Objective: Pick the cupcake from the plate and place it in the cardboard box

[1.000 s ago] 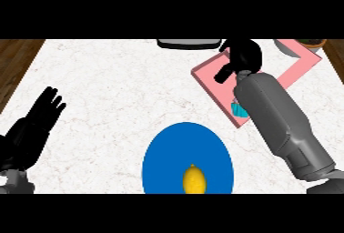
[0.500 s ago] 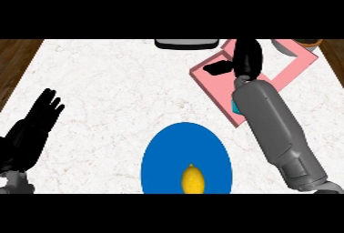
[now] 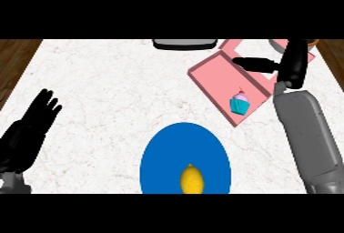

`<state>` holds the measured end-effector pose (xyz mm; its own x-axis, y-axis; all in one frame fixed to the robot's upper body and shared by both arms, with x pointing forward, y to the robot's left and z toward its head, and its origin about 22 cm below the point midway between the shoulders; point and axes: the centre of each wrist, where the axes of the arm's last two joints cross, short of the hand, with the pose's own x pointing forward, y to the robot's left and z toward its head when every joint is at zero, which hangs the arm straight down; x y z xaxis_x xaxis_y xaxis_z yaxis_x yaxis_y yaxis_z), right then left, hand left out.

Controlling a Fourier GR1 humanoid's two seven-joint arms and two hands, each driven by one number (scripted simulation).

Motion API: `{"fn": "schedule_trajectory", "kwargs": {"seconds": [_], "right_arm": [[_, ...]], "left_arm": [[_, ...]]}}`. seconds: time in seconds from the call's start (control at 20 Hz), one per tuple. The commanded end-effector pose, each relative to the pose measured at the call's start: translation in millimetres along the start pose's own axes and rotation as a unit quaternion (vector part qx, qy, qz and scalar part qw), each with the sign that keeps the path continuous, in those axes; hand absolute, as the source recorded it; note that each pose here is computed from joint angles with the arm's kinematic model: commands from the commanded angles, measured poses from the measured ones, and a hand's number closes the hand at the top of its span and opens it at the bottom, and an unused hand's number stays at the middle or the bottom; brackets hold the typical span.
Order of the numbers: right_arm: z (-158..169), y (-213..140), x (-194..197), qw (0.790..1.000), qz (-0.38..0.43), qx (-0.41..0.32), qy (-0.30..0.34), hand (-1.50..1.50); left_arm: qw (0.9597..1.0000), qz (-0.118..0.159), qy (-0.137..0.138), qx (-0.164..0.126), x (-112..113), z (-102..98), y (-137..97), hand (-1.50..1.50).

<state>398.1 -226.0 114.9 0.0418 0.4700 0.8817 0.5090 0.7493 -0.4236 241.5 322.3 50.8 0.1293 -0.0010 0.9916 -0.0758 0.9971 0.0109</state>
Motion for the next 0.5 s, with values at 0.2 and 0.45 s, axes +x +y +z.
{"fn": "schedule_trajectory", "kwargs": {"seconds": [0.2, 0.45], "right_arm": [[5.3, -89.6, -34.4, 0.999, -0.036, 0.005, -0.012, -1.5], [12.4, -110.2, -47.0, 0.999, -0.038, 0.014, -0.022, -1.5]], "left_arm": [[1.0, 0.003, 0.0, -0.002, 5.8, 11.9, 9.9, 0.0], [1.0, 0.002, -0.005, -0.006, 5.4, 0.7, -15.4, 0.0]]}}
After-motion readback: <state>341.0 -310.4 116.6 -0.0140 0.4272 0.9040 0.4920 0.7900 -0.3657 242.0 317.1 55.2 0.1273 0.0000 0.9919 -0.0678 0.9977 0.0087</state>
